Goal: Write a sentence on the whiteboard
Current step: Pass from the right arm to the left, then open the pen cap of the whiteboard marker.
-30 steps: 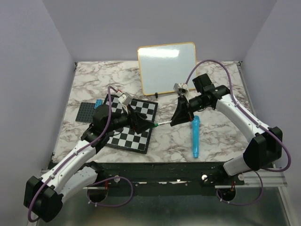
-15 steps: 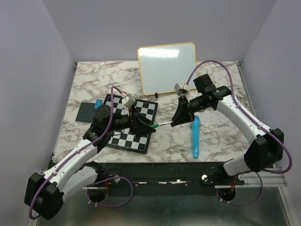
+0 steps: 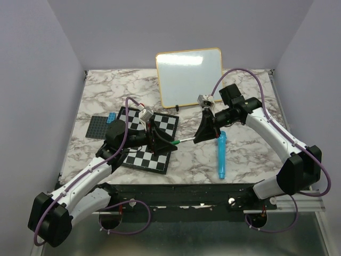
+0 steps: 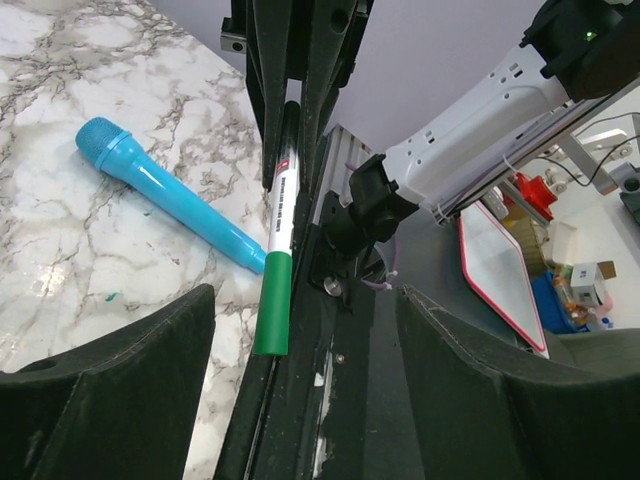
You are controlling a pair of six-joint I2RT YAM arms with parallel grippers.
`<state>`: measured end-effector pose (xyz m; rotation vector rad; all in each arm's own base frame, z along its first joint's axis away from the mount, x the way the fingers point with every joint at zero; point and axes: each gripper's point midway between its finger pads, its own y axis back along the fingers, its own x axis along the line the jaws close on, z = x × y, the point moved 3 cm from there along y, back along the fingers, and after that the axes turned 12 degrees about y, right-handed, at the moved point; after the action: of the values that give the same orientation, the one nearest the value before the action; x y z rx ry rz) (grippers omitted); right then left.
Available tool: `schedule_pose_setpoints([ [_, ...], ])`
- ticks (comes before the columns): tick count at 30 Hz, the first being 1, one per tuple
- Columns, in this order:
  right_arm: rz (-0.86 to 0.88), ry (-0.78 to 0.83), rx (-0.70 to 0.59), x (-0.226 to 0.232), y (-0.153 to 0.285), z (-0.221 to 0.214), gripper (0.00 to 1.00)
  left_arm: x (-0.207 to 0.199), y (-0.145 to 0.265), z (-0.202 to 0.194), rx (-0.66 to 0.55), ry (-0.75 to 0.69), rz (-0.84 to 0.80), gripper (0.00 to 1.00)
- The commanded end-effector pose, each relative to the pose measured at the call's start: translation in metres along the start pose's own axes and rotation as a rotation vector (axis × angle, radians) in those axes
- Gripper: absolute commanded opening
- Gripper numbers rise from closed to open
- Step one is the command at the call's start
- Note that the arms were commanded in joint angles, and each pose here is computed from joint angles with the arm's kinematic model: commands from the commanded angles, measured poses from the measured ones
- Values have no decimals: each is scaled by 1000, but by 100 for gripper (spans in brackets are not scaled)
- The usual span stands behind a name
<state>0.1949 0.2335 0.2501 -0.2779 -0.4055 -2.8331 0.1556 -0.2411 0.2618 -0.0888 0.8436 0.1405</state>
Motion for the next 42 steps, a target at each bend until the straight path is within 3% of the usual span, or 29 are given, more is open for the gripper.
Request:
schedule_pose_setpoints([
  [1,17,3,-20,3,-1,0,1,-7,-1,-2,19,-7,-54,78],
  [8,23,-6,-23,2,-2,0,1,-9,-3,-2,27,-1,-76,74],
  [20,25,-11,-27,2,-2,1,1,-5,-9,-7,67,23,-75,56],
  [23,24,-14,-26,1,-3,0,1,-5,-10,-6,69,22,-74,47],
  [26,25,-18,-27,1,-3,-1,1,-4,-11,-6,77,28,-75,30],
  [27,26,-15,-28,2,-3,0,1,-4,-11,-6,77,30,-75,11],
  [28,26,-17,-31,2,-2,0,1,-3,-12,-5,72,34,-68,0],
  [31,34,-17,-38,3,-3,2,3,0,-12,-3,48,22,-52,0],
  [32,37,-24,-41,4,-3,2,7,-3,-10,-4,38,7,-56,0],
  [33,46,-29,-54,6,-3,5,29,-3,-10,-4,27,-4,-55,0],
  [35,64,-60,-79,9,-2,12,53,-3,-7,-3,0,-20,-47,0],
  [36,89,-77,-114,12,-1,20,60,-3,-6,-4,-12,-26,-45,0],
  [38,98,-108,-142,10,1,36,66,-4,-4,-4,-41,-32,-54,0],
  [42,43,-219,-161,-4,-1,43,66,-6,-5,1,-95,-22,-68,0],
])
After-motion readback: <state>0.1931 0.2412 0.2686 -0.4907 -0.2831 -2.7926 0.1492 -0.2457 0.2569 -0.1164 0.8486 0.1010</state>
